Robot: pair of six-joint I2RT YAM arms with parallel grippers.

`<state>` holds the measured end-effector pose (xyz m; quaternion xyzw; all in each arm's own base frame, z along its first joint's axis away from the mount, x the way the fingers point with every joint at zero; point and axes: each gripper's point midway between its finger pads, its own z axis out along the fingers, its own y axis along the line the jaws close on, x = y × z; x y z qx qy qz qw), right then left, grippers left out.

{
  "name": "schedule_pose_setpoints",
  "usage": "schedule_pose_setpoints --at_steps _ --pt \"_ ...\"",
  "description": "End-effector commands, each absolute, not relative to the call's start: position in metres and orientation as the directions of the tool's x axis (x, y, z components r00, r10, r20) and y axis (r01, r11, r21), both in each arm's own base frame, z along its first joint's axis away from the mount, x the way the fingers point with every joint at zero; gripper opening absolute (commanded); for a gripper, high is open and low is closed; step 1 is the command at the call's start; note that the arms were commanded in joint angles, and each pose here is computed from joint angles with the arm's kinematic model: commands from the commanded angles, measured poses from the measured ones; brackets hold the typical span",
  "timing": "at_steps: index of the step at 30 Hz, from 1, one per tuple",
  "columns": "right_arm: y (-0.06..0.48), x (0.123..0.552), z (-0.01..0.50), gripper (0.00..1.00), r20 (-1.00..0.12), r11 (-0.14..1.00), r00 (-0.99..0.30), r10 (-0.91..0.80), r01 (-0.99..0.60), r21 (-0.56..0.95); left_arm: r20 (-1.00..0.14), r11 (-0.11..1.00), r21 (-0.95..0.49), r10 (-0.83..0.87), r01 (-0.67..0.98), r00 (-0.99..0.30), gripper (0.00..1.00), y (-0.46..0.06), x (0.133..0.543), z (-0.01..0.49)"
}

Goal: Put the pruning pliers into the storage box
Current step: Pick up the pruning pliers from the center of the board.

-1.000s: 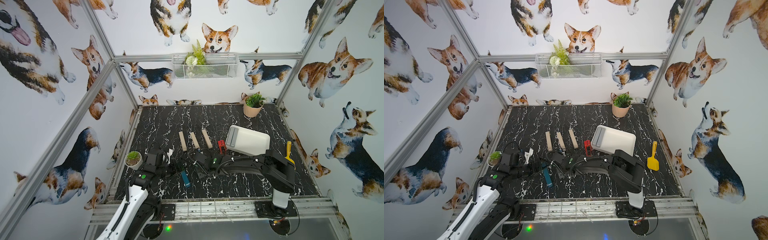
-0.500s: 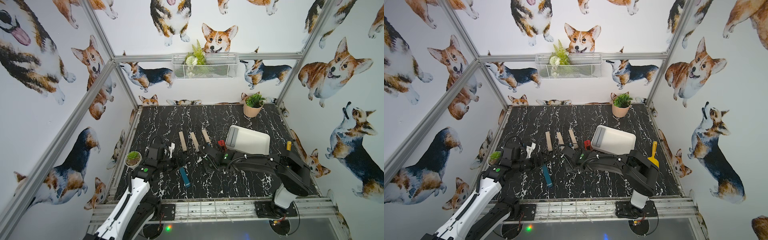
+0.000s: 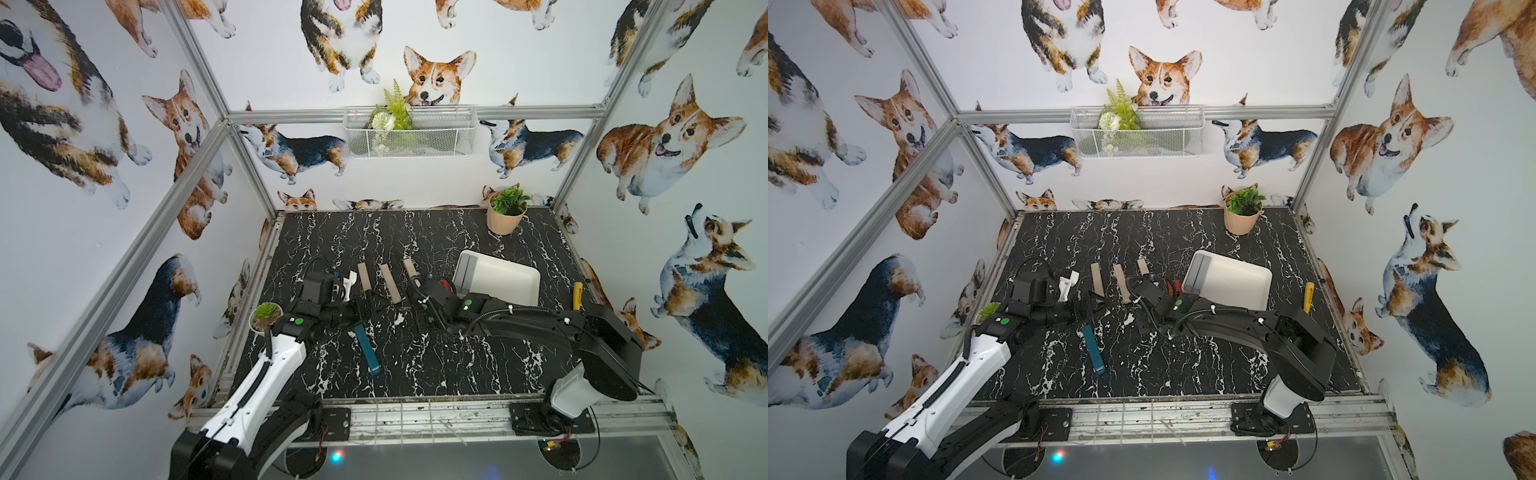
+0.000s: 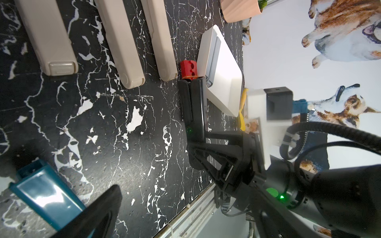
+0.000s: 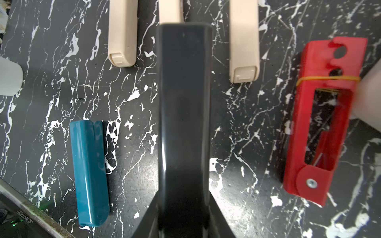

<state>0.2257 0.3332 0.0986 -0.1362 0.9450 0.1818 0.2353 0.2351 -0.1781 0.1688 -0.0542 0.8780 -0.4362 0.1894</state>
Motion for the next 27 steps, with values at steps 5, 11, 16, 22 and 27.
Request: schedule_pose_setpoints --at_steps 5,11,16,22,27 --pt "0.315 0.241 0.11 0.0 -0.516 0.906 -0.847 -0.124 -0.309 0.288 -0.365 0.57 -0.802 -0.234 0.177 -0.901 1.0 -0.189 0.253 0.187" --pt "0.297 0.252 0.117 0.0 -0.529 0.918 -0.843 -0.093 -0.278 0.282 -0.374 0.57 -0.798 -0.217 0.194 -0.902 1.0 -0.192 0.258 0.187" --pt "0.276 0.26 0.12 0.0 -0.534 0.93 -0.844 -0.061 -0.243 0.277 -0.379 0.569 -0.798 -0.218 0.198 -0.9 1.0 -0.194 0.263 0.187" --pt "0.255 0.269 0.122 0.0 -0.532 0.94 -0.846 -0.033 -0.207 0.271 -0.381 0.556 -0.806 -0.221 0.205 -0.898 1.0 -0.199 0.274 0.189" --pt "0.238 0.278 0.124 0.0 -0.531 0.947 -0.847 -0.009 -0.179 0.268 -0.388 0.553 -0.805 -0.22 0.213 -0.895 1.0 -0.202 0.283 0.192"
